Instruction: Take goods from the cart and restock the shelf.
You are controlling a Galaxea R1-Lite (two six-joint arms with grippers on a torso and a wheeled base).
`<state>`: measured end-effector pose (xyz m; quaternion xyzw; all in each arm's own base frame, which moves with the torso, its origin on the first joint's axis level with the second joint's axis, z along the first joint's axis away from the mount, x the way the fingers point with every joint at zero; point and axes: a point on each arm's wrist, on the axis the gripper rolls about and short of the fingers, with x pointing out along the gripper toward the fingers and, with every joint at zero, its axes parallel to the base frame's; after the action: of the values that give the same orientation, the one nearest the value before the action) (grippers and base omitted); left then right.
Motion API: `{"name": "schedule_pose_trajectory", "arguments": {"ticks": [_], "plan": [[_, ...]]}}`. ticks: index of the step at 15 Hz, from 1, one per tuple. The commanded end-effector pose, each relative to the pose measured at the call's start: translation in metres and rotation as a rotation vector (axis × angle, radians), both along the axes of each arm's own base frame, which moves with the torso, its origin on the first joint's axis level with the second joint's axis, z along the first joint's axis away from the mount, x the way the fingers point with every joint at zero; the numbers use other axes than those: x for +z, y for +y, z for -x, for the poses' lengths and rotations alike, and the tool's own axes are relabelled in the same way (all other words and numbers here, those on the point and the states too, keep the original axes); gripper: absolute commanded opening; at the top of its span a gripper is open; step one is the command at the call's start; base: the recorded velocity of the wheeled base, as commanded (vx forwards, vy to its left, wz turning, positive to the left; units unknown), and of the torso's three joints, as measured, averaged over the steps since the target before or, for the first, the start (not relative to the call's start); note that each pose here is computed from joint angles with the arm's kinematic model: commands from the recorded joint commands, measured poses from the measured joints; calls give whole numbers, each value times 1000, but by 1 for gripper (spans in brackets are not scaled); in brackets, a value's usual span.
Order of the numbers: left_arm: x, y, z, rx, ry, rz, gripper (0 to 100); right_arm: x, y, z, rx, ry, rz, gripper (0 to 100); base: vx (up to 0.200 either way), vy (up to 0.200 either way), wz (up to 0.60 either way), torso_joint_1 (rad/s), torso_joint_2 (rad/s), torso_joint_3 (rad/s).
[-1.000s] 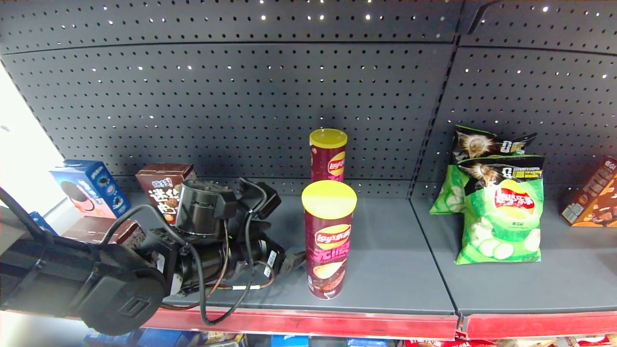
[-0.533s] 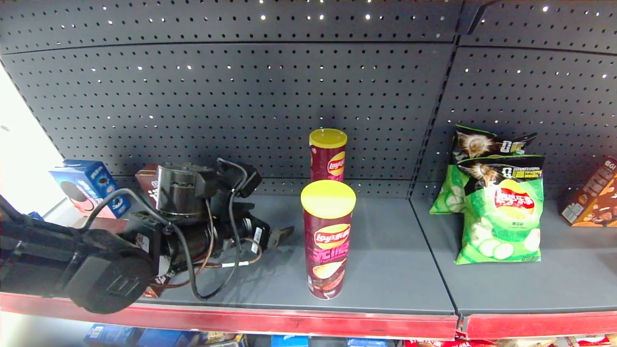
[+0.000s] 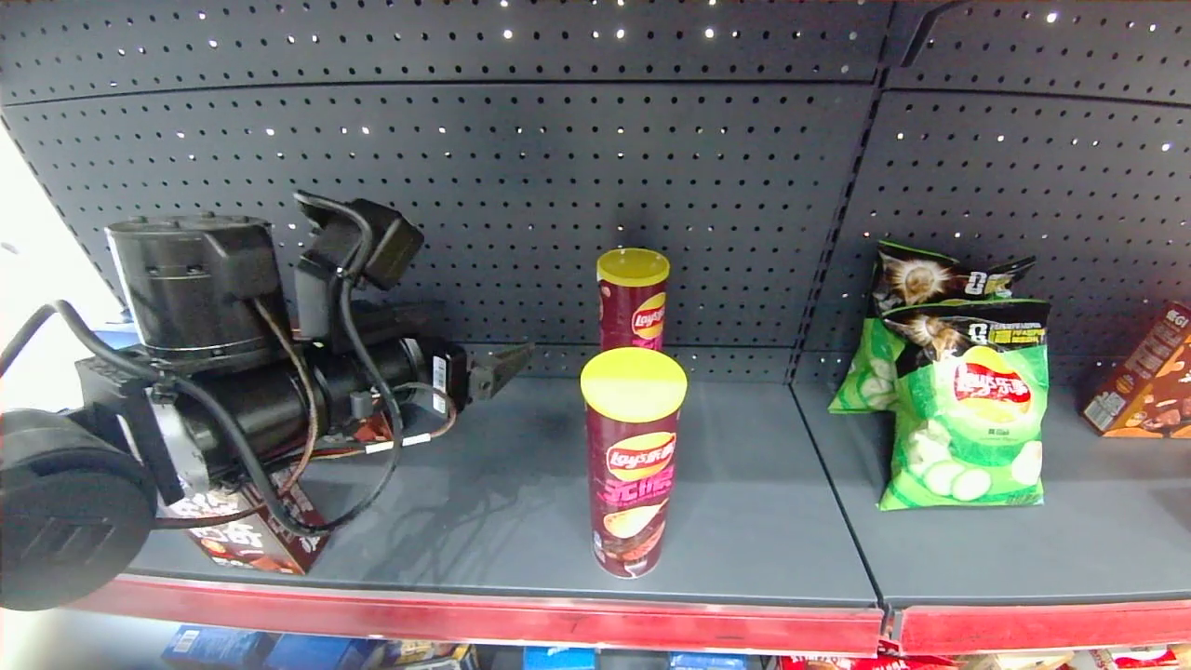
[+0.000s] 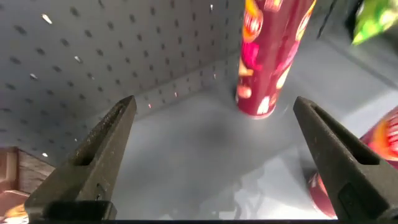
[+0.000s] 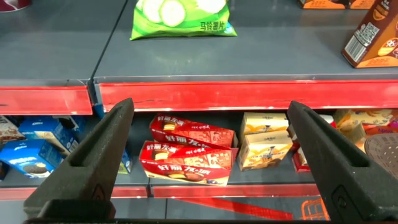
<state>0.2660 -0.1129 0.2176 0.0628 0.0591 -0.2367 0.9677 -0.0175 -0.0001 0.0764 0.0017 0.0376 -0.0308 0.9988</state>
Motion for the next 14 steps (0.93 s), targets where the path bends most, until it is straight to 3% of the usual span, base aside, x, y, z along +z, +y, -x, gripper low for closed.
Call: {"name": "schedule_pose_trajectory", "arguments": {"ticks": [1,4,5,8,14], "plan": [[34,20,41,23,-120,52,100,0,0,0,0,1,0,100,0,0,0,0,0,0],[42,37,76,35,-166,76,100,0,0,0,0,1,0,100,0,0,0,0,0,0],[40,49,95,55,-169,99,100,0,0,0,0,1,0,100,0,0,0,0,0,0],[35,70,134,104,-225,118,100,0,0,0,0,1,0,100,0,0,0,0,0,0],[7,104,217,330,-303,104,100,0,0,0,0,1,0,100,0,0,0,0,0,0]]}}
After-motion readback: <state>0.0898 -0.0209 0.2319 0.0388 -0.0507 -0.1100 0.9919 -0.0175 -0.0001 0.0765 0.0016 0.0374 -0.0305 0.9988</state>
